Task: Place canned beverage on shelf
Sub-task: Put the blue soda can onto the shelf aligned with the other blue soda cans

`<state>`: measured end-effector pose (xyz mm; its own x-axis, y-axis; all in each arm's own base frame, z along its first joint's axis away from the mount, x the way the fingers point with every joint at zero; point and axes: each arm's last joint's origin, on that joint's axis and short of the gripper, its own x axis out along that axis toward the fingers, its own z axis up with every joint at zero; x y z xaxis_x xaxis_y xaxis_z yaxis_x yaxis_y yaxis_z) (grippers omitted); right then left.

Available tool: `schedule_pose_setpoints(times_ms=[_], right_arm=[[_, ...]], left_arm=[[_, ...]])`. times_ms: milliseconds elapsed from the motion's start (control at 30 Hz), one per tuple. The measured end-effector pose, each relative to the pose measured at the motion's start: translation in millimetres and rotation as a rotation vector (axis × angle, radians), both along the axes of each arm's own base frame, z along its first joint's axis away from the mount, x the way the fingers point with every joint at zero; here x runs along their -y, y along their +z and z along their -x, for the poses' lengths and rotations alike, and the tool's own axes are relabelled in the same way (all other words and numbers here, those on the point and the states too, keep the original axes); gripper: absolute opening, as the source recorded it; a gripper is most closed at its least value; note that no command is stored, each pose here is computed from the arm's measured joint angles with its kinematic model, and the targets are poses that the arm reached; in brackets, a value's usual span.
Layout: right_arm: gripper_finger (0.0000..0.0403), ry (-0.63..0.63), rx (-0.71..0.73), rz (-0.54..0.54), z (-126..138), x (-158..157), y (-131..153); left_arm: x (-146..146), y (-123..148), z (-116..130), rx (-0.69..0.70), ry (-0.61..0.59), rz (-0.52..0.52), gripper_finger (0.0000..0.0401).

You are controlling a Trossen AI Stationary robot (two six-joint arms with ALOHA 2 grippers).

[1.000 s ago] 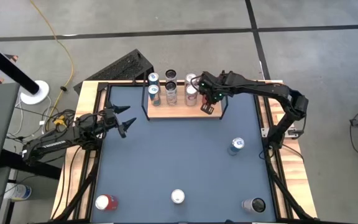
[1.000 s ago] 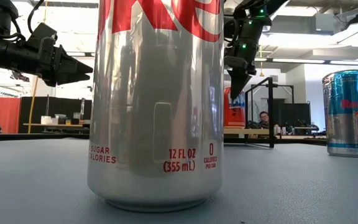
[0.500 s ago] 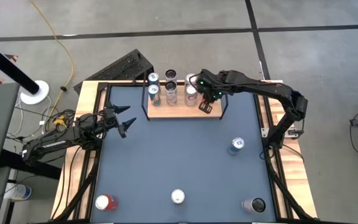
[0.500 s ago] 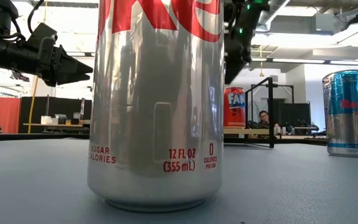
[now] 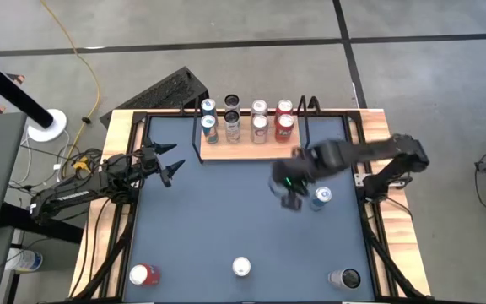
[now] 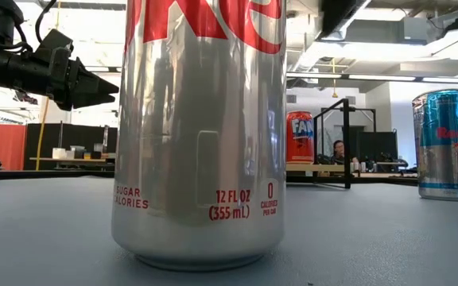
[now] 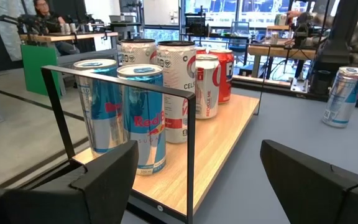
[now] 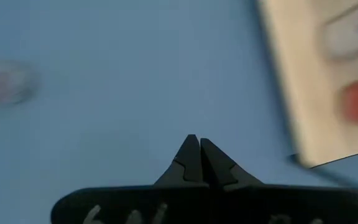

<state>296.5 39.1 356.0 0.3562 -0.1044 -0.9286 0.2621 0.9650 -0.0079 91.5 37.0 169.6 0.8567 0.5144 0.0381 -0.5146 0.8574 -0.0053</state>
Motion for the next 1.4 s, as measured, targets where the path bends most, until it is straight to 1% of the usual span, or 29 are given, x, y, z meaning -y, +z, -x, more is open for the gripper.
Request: schedule_pose_setpoints(times_ms=[100,267,400,467,533,567,633,700,733,833,900,1000,1067,1167,1267,1400], right_arm=[[0.0,-0.022,0.038,-0.034,18.1,-40.7,5.2],[0.0,-0.039,0.089,-0.016,44.1,-95.5,6.7],[0.0,-0.054,0.101,-0.039,62.4,-123.2,5.7],[0.0,-0.063,0.103,-0.052,69.6,-132.1,5.5],[0.0,-0.086,0.111,-0.043,74.9,-136.7,5.2],[0.0,-0.112,0.111,-0.039,77.0,-137.0,4.9],[0.0,-0.209,0.085,-0.034,81.1,-132.5,4.0],[0.0,-0.311,0.027,0.01,87.1,-123.7,2.2],[0.0,-0.352,0.013,0.013,87.8,-120.7,1.6],[0.001,-0.367,0.015,-0.025,84.6,-107.4,0.7],[0.0026,-0.397,0.0,-0.029,84.0,-93.5,1.6],[0.0061,-0.44,-0.084,-0.014,81.3,-72.8,-5.9],[0.0089,-0.449,-0.104,-0.038,76.0,-59.6,-9.7],[0.0135,-0.447,-0.165,-0.049,77.9,-41.4,-10.2],[0.0184,-0.433,-0.194,-0.071,73.4,-29.2,-11.5],[0.0244,-0.402,-0.215,-0.07,71.3,-19.7,-11.5]], left_arm=[[0.0,-0.1,0.0,-0.001,0.0,0.0,0.0327],[0.0,-0.1,0.0,-0.001,0.0,0.0,0.0327],[0.0,0.0,0.0,0.0,0.0,0.0,0.0327],[0.0,-0.1,0.0,-0.001,0.0,0.0,0.0327],[0.0,0.0,0.0,0.0,0.0,0.0,0.0327],[0.0,-0.1,0.0,-0.001,0.0,0.0,0.0327],[0.0,-0.2,0.0,-0.001,0.0,0.0,0.0327],[0.0,-0.1,0.0,-0.001,0.0,0.0,0.0327],[0.0,0.0,0.0,0.0,0.0,0.0,0.0327],[0.0,0.0,0.0,-0.001,0.0,0.0,0.0327],[0.0,0.0,0.0,0.0,0.0,0.0,0.0327],[0.0,0.0,0.0,0.0,-0.001,0.0,0.0327],[0.1,-0.1,-0.1,-0.001,-0.004,0.0,0.0327],[0.1,-0.2,-0.1,-0.001,-0.005,0.0,0.0327],[0.1,-0.2,-0.1,-0.001,-0.004,0.0,0.0327],[0.1,-0.1,-0.1,-0.001,-0.005,0.0,0.0327]])
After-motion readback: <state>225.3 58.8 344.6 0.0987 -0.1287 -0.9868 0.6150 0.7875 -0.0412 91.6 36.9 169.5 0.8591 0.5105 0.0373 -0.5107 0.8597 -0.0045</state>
